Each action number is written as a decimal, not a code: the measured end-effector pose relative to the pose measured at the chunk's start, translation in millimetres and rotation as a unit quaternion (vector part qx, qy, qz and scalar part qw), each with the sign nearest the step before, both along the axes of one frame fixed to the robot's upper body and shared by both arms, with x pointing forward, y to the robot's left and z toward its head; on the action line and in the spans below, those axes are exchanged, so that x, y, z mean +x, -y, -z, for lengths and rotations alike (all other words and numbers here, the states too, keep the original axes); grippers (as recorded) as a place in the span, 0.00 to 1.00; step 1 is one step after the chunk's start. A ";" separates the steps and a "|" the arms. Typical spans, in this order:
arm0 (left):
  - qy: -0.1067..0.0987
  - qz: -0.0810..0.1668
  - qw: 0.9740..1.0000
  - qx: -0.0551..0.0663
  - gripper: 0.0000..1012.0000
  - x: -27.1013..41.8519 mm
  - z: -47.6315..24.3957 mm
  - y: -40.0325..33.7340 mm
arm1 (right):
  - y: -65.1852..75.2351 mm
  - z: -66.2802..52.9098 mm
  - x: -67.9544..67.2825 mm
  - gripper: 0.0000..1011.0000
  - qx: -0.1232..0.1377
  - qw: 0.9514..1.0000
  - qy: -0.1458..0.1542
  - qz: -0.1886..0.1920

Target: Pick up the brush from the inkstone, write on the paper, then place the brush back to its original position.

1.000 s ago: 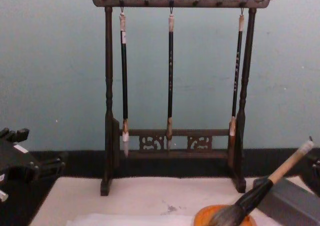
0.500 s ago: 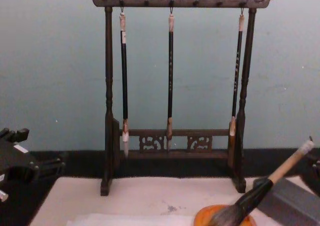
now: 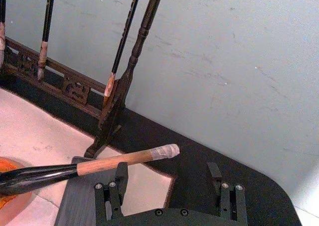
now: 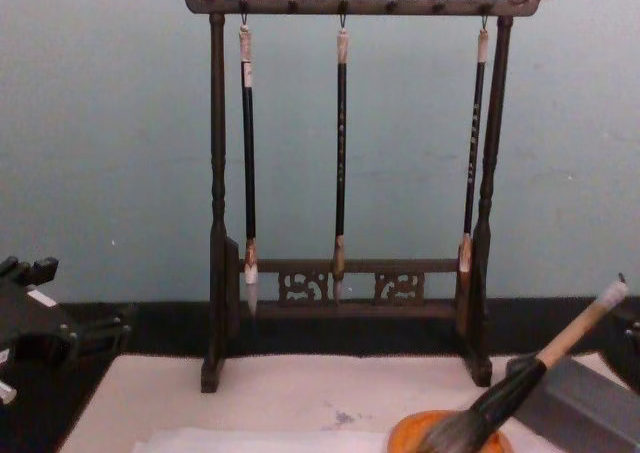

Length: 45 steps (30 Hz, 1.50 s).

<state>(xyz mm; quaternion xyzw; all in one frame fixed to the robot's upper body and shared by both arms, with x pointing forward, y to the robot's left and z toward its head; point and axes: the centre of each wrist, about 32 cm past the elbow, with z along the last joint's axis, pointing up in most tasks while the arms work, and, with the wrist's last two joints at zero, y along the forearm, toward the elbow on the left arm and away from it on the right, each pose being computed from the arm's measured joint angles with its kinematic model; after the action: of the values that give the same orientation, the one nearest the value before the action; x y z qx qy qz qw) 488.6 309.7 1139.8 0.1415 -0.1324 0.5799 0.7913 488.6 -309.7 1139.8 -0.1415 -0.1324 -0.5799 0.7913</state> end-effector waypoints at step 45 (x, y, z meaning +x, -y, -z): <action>0.000 0.000 1.000 0.000 1.00 0.0 0.0 0.0 | 27.2 -14.4 -35.3 0.99 0.302 0.942 -0.144 0.010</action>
<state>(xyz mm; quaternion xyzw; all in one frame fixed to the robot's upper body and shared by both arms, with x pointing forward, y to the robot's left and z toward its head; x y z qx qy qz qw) 488.6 309.7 1139.8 0.1415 -0.1325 0.5799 0.7913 453.3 -336.8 1154.2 0.0206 0.1655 -0.5737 0.8019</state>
